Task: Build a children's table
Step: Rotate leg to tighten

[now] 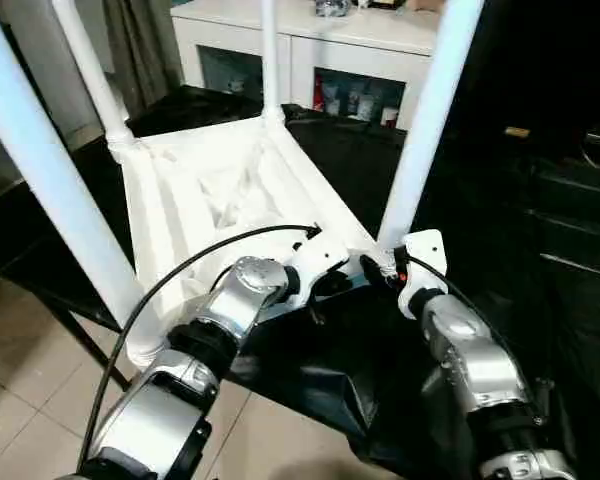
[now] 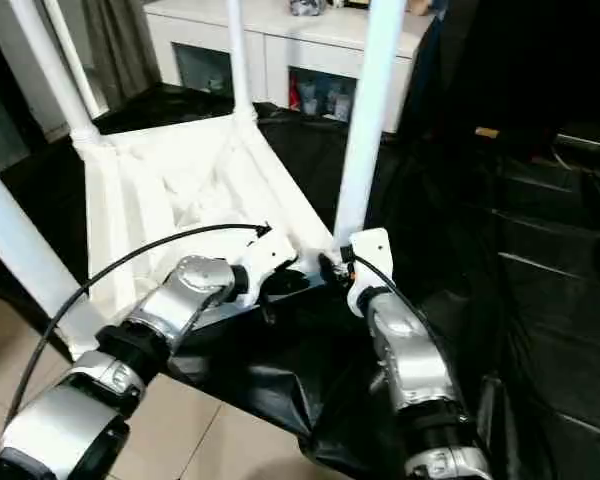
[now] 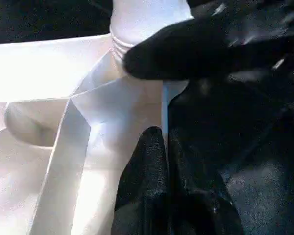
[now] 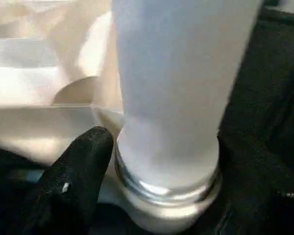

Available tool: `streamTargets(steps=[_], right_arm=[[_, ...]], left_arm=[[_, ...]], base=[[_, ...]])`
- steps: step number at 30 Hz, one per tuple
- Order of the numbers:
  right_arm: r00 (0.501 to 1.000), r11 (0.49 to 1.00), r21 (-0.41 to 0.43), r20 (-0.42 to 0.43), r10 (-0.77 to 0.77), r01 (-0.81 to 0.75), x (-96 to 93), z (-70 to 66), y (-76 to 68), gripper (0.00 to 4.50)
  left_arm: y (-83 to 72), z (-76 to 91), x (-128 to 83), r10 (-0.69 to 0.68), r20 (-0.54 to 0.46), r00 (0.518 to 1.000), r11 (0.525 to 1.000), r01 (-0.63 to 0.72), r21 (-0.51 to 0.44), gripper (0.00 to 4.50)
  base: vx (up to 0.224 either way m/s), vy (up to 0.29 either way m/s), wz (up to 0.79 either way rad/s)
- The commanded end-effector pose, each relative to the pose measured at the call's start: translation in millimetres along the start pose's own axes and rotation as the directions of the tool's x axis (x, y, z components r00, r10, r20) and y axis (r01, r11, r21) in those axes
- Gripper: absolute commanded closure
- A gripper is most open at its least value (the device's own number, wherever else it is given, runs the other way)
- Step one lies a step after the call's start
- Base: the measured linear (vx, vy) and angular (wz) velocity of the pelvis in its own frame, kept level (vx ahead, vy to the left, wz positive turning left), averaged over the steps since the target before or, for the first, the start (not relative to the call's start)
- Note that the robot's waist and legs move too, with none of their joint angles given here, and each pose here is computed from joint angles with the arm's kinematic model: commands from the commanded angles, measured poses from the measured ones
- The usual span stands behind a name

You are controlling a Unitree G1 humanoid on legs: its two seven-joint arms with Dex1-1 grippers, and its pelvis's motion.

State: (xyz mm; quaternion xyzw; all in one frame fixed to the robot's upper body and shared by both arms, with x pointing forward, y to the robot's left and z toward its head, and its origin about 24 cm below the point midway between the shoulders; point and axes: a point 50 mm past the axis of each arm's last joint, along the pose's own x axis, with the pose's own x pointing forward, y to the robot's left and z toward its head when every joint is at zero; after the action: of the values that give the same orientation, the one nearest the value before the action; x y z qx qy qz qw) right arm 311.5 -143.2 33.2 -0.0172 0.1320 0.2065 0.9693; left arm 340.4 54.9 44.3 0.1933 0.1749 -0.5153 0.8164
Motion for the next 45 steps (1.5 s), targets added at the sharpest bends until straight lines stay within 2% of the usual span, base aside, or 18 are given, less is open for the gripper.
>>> streamTargets(steps=[1,4,9,10,12,16,19,21,23,27,30,31,35,41,44,45], right_arm=[[0.986,0.987,-0.007,0.043,0.159,-0.159,1.4,12.3,16.2,0.62],[0.974,0.974,-0.042,0.025,0.226,-0.225,-6.5,16.3,6.3,0.31],[0.940,0.935,-0.098,-0.015,0.342,-0.341,-21.3,19.9,-6.3,0.31],[0.905,0.896,-0.131,-0.065,0.420,-0.425,-31.9,19.3,-11.3,0.31],[0.859,0.846,-0.156,-0.136,0.493,-0.510,-42.4,15.9,-14.3,0.31],[0.827,0.814,-0.162,-0.192,0.528,-0.557,-47.7,10.0,-14.7,0.31],[0.824,0.812,-0.159,-0.200,0.530,-0.561,-48.1,8.7,-14.4,0.31],[0.820,0.810,-0.153,-0.202,0.535,-0.566,-48.4,8.5,-14.3,0.57],[0.820,0.811,-0.148,-0.200,0.536,-0.566,-48.0,8.8,-14.2,0.57],[0.806,0.799,-0.136,-0.203,0.556,-0.586,-48.7,8.5,-13.3,1.03],[0.803,0.797,-0.131,-0.200,0.561,-0.589,-48.1,8.0,-11.9,1.17],[0.802,0.796,-0.128,-0.197,0.564,-0.592,-47.9,8.0,-11.0,1.38],[0.800,0.794,-0.123,-0.194,0.568,-0.595,-47.3,7.7,-9.8,1.67],[0.795,0.791,-0.116,-0.188,0.576,-0.600,-46.6,7.1,-8.1,1.75],[0.815,0.812,-0.106,-0.176,0.552,-0.574,-44.4,4.7,-8.3,1.76],[0.840,0.838,-0.108,-0.170,0.515,-0.535,-41.5,2.5,-10.2,1.76]], left_arm=[[-4.4,-4.7,-1,-0.043,0.020,0.999,0.999,0.043,0.004,4.50],[-3.9,-6.7,-8,-0.092,0.040,0.995,0.996,0.092,0.010,4.50],[-7.3,-8.8,-21,-0.209,0.080,0.975,0.978,0.206,0.043,4.50],[-9.5,-11.2,-30,-0.285,0.086,0.955,0.958,0.281,0.058,4.50],[-10.0,-14.8,-40,-0.345,0.079,0.935,0.938,0.341,0.067,4.50],[-7.8,-18.0,-48,-0.366,0.072,0.928,0.930,0.362,0.066,4.50],[-7.0,-18.7,-49,-0.366,0.071,0.928,0.930,0.362,0.064,4.50],[-6.2,-19.7,-51,-0.364,0.069,0.929,0.931,0.361,0.062,4.50],[-6.2,-20.1,-52,-0.365,0.070,0.928,0.930,0.362,0.061,4.50],[-7.2,-19.9,-55,-0.378,0.073,0.923,0.926,0.374,0.059,4.50],[-6.8,-19.8,-55,-0.376,0.075,0.924,0.926,0.372,0.058,4.50],[-6.7,-19.9,-55,-0.375,0.074,0.924,0.927,0.371,0.057,4.50],[-6.4,-20.3,-55,-0.373,0.073,0.925,0.928,0.370,0.055,4.50],[-6.6,-21.4,-56,-0.372,0.070,0.926,0.928,0.369,0.050,4.50],[-5.8,-21.2,-54,-0.350,0.074,0.934,0.937,0.348,0.039,4.50],[-4.7,-20.8,-51,-0.323,0.076,0.943,0.946,0.322,0.030,4.50]], base=[[0.000,0.000,0.00],[0.000,0.000,0.00],[0.000,0.000,0.00],[0.000,0.000,0.00],[0.000,0.000,0.00],[0.000,0.000,0.00],[0.000,0.000,0.00],[0.000,0.000,0.00],[0.000,0.000,0.00],[0.000,0.000,0.00],[0.000,0.000,0.00],[0.000,0.000,0.00],[0.000,0.000,0.00],[0.000,0.000,0.00],[0.000,0.000,0.00],[0.000,0.000,0.00]])
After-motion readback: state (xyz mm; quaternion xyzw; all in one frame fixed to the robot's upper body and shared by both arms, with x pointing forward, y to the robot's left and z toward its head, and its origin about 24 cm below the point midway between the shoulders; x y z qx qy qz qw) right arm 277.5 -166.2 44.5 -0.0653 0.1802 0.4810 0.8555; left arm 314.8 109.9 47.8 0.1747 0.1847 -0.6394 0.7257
